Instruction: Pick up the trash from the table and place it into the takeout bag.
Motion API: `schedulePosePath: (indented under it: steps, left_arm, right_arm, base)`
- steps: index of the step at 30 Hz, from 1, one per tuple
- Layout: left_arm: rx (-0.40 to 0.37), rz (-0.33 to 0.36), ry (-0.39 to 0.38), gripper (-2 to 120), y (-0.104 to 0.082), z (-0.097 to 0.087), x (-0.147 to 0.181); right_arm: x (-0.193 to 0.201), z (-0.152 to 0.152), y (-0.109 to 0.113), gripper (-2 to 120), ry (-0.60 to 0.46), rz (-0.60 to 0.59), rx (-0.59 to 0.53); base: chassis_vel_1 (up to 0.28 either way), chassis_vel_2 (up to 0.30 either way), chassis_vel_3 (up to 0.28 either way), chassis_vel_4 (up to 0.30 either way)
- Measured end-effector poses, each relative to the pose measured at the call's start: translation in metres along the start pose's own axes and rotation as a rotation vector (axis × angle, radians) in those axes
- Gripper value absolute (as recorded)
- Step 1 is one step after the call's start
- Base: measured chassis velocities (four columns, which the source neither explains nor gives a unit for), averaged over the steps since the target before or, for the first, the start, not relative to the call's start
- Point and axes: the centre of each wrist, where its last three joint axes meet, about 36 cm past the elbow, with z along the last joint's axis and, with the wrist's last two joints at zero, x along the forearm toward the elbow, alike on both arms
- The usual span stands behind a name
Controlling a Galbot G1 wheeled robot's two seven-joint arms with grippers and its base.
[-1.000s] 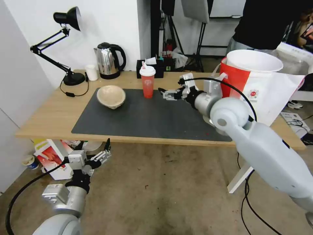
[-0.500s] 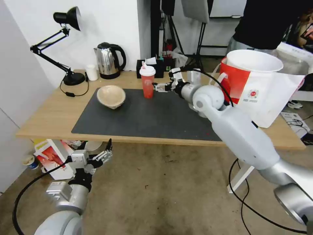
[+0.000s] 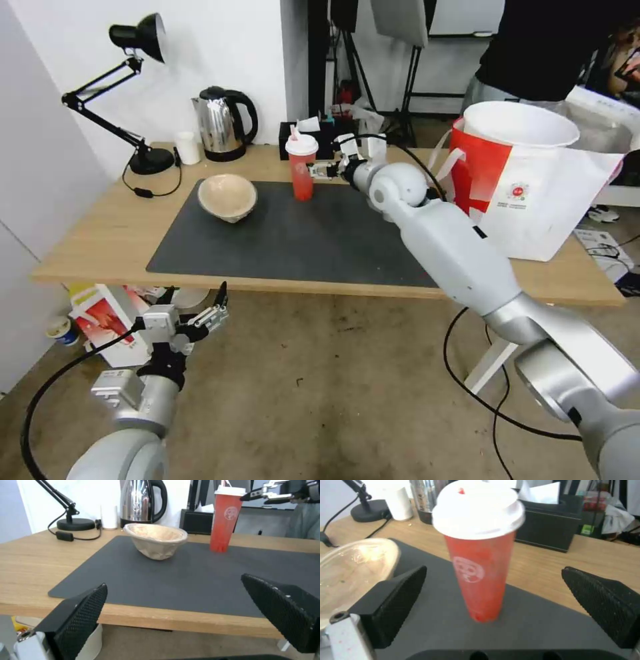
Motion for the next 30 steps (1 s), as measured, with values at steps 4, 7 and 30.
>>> schedulePosePath:
  steps: [4,7,30]
  left_arm:
    - [0.001,0.0,-0.001,100,0.0,0.0,0.0]
    - [0.002,0.002,-0.007,100,0.0,-0.001,-0.001]
    - [0.01,0.003,-0.01,100,-0.002,0.0,-0.001]
  right_arm:
    - [-0.005,0.0,0.006,100,0.003,-0.005,0.005]
    - [-0.009,-0.001,0.01,100,0.006,-0.01,0.013]
    - [-0.039,-0.004,0.008,100,0.022,-0.024,-0.012]
  base:
    - [0.0,0.0,0.0,0.0]
    - [0.0,0.0,0.0,0.0]
    - [0.0,0.0,0.0,0.0]
